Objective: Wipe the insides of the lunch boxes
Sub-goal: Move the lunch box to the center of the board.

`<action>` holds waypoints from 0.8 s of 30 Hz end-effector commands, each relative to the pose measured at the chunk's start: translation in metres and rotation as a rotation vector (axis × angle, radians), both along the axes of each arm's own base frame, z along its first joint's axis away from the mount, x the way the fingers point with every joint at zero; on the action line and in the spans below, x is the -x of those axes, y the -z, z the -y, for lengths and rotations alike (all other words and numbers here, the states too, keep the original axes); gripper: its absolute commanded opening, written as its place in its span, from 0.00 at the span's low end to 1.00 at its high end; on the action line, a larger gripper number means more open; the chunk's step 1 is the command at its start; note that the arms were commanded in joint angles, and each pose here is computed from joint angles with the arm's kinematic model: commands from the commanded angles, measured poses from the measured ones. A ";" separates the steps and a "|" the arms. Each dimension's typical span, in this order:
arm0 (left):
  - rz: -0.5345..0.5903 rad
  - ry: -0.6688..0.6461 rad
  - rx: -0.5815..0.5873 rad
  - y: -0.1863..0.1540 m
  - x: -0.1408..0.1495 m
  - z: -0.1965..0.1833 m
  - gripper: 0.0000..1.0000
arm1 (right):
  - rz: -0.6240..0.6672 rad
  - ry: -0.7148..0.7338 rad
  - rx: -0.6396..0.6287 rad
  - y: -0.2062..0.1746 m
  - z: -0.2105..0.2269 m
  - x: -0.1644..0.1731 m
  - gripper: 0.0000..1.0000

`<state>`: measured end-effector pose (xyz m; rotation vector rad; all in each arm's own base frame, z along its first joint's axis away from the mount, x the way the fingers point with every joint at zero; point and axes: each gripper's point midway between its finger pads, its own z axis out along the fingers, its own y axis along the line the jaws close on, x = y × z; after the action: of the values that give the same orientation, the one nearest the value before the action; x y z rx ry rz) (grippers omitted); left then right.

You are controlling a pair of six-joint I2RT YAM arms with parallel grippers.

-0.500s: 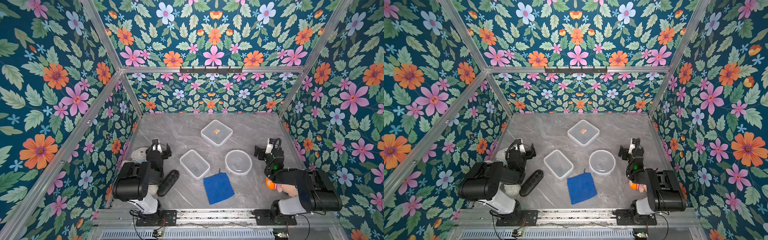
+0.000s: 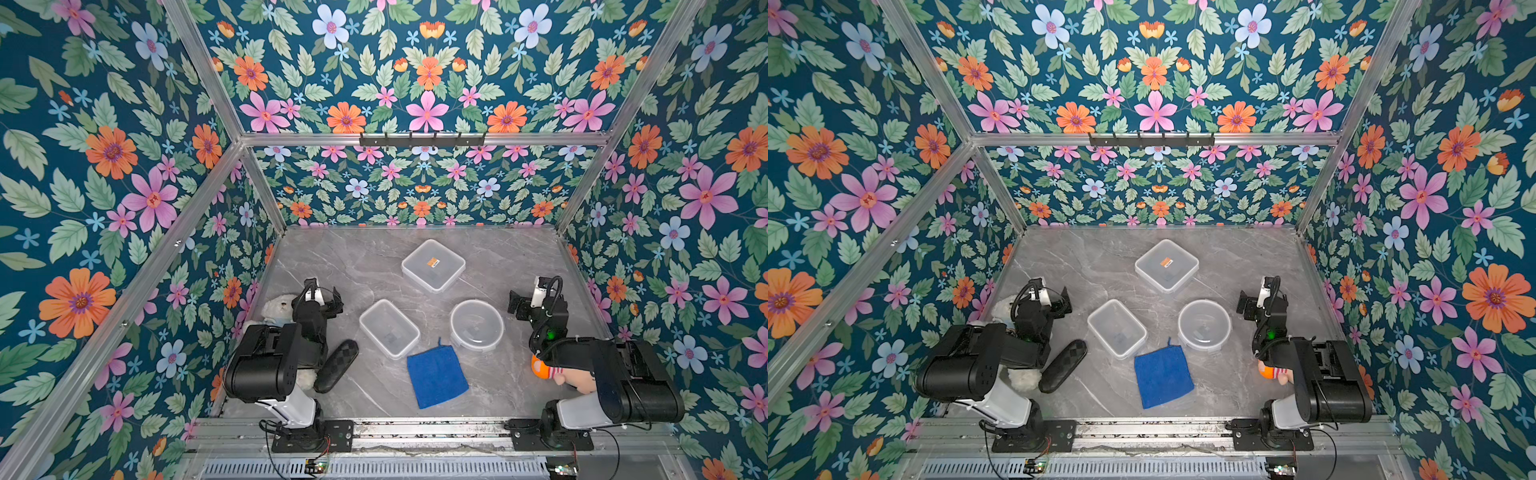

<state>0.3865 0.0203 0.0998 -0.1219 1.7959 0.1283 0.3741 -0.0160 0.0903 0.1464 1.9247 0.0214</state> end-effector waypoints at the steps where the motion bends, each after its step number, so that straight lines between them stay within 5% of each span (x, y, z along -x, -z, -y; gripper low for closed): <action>1: 0.036 0.001 -0.011 -0.009 -0.002 0.000 0.99 | 0.034 -0.009 0.007 -0.008 -0.001 -0.003 0.99; 13: 0.042 0.000 -0.012 -0.011 -0.002 -0.001 0.99 | 0.046 0.066 0.011 -0.012 0.011 -0.001 0.99; 24: 0.054 0.028 0.034 -0.090 -0.006 0.020 0.99 | 0.026 0.374 -0.013 -0.086 0.044 0.038 0.99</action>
<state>0.3938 0.0065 0.1975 -0.1042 1.6545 0.0994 0.3546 -0.0419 0.1874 0.3598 1.7734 -0.1032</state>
